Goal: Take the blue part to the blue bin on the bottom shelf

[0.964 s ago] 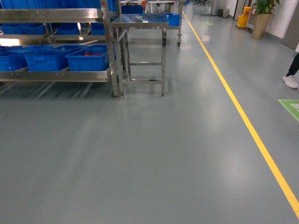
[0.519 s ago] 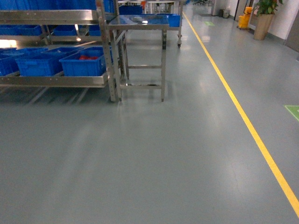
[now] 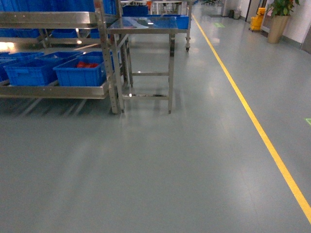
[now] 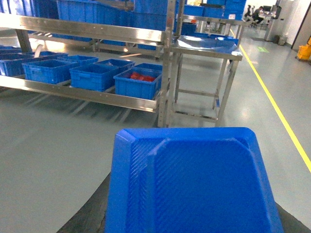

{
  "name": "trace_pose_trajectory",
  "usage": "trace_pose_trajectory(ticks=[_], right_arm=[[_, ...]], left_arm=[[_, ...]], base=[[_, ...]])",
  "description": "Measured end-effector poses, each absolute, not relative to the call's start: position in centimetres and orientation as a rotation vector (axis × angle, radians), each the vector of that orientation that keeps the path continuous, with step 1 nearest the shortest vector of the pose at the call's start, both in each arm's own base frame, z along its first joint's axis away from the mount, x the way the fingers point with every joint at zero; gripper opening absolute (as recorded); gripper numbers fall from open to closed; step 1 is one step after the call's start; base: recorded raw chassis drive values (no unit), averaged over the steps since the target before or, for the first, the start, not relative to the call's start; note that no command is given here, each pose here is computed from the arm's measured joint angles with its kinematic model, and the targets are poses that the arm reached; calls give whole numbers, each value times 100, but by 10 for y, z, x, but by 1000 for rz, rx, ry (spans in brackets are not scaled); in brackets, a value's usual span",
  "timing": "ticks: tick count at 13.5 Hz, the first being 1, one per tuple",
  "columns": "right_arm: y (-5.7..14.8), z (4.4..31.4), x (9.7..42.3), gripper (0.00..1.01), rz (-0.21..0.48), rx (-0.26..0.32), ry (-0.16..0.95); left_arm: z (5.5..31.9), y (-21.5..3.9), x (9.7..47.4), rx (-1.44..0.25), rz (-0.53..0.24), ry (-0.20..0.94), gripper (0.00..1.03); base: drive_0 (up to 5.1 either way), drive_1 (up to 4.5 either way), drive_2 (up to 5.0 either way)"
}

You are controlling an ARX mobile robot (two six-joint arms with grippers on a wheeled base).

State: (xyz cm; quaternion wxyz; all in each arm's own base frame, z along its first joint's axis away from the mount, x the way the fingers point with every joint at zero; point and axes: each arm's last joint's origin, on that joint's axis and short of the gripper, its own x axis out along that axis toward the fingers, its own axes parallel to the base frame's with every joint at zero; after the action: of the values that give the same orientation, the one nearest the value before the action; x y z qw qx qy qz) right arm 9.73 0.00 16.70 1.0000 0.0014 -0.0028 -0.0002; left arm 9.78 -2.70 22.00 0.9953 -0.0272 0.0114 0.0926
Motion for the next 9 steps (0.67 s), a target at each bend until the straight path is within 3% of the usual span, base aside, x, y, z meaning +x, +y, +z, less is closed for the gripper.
trace_pose_trajectory(ticks=[9], right_arm=[[0, 167, 97, 98, 0, 3, -7]], left_arm=[[220, -27, 98, -54, 186, 24, 43]], base=[[-7, 415, -428]])
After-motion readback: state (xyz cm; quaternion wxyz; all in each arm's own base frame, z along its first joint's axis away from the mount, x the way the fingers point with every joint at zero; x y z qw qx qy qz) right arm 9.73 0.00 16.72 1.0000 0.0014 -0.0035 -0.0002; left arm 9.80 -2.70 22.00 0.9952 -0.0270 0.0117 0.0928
